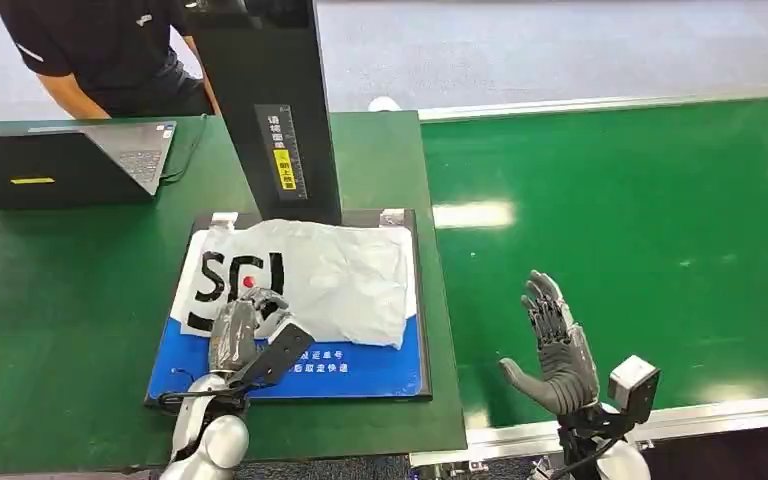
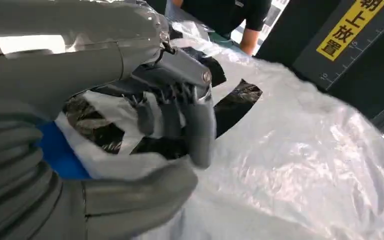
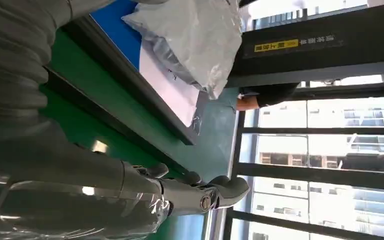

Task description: Moved the parcel from conveyor to table for the left to box.

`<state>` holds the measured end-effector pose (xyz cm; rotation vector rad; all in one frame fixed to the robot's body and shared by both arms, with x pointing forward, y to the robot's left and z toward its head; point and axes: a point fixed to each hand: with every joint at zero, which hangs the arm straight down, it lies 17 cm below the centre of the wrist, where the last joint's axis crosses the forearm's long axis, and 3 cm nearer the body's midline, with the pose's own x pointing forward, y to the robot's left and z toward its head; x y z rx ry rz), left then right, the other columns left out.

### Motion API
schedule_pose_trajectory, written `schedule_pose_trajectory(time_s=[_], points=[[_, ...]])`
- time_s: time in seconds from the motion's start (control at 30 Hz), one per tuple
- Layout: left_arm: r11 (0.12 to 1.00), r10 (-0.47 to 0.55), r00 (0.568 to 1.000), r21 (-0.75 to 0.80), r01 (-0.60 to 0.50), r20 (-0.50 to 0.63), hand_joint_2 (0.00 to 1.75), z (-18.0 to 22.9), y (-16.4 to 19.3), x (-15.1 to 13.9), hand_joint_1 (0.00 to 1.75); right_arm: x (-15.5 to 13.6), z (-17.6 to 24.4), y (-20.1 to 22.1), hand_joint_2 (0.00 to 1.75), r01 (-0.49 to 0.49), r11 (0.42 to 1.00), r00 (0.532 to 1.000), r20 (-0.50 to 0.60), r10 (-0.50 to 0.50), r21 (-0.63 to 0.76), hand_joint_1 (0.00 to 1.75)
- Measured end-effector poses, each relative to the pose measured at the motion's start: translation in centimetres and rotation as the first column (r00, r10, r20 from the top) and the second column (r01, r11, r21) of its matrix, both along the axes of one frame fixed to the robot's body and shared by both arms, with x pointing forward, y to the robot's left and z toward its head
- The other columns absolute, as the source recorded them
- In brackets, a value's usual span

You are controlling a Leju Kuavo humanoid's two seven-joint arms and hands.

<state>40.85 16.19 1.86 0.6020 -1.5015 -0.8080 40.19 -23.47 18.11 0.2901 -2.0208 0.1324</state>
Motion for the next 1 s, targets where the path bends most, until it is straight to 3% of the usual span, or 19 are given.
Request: schedule_pose_trajectory(time_s=[0.53,0.57,0.6,1.0], points=[[1.000,0.007,1.000,0.012,-0.008,0.018,1.75,0.2,0.3,0.1,1.75,-0.1,-0.2,-0.3,1.75,0.009,1.000,1.000,-0.005,-0.009,0.002,0.00],[1.000,0.010,1.000,0.012,-0.010,0.021,1.75,0.3,0.4,0.1,0.23,-0.1,-0.2,-0.3,1.75,0.009,1.000,1.000,-0.005,-0.009,0.002,0.00],[1.000,0.012,1.000,0.010,-0.012,0.024,1.75,0.3,0.5,0.1,0.00,-0.1,-0.2,-0.3,1.75,0.010,1.000,1.000,-0.005,-0.010,0.002,0.00],[1.000,0.016,0.996,-0.014,-0.015,0.090,1.75,1.7,0.7,0.3,0.00,-0.2,-0.4,-0.5,1.75,0.013,1.000,1.000,-0.009,-0.013,0.006,0.00]])
